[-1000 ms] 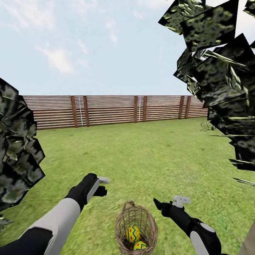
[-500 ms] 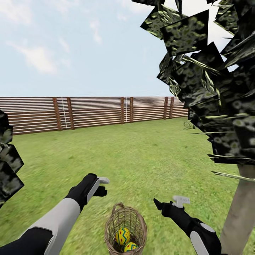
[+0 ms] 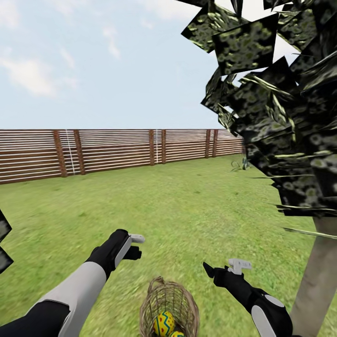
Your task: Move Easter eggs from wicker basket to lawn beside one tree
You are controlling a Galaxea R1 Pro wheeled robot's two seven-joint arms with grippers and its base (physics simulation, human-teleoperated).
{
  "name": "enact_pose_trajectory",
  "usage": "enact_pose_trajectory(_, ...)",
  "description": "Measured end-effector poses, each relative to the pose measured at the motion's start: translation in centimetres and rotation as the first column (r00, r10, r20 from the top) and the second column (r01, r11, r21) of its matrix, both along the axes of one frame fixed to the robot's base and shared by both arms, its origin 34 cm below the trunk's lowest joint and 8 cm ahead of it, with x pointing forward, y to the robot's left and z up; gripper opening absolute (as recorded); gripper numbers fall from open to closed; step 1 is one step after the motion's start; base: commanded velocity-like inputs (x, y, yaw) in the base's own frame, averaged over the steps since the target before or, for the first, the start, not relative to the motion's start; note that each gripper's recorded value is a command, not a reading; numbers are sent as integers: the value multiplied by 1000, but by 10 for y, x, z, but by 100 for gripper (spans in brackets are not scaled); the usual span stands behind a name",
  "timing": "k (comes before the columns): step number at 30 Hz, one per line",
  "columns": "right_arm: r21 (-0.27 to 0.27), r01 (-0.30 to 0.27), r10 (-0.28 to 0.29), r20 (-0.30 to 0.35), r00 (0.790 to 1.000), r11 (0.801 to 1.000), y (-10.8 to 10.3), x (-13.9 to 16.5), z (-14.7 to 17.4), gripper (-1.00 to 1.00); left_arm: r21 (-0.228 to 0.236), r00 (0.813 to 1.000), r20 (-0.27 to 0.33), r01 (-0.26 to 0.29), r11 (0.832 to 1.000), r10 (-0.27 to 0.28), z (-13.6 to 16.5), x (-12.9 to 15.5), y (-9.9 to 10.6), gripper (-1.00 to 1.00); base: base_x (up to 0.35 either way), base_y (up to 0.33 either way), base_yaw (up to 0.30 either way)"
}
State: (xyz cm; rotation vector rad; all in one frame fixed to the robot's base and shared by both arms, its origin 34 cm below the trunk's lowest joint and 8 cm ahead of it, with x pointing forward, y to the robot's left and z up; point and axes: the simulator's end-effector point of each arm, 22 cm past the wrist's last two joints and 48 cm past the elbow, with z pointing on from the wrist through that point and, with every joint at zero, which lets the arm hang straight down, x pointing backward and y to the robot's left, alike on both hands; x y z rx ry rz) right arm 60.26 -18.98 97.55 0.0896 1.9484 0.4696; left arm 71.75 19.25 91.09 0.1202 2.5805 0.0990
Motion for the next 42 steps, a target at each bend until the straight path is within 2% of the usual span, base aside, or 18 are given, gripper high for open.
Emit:
enact_pose_trajectory(6, -1, -1, 1, 5, 1000, 1000, 0, 0, 2, 100, 1, 1000, 6, 0, 1000, 0, 3, 0, 0, 100, 135, 185, -183)
enact_pose_trajectory(28, -2, -1, 1, 28, 1000, 1000, 0, -1, 13, 100, -2, 1000, 27, 2, 1000, -2, 16, 0, -1, 100, 8, 57, -195)
enact_pose_trajectory(42, -3, -2, 2, 40, 999, 1000, 0, -2, 18, 100, -2, 999, 40, 5, 1000, -4, 23, 0, -1, 100, -136, 101, -117)
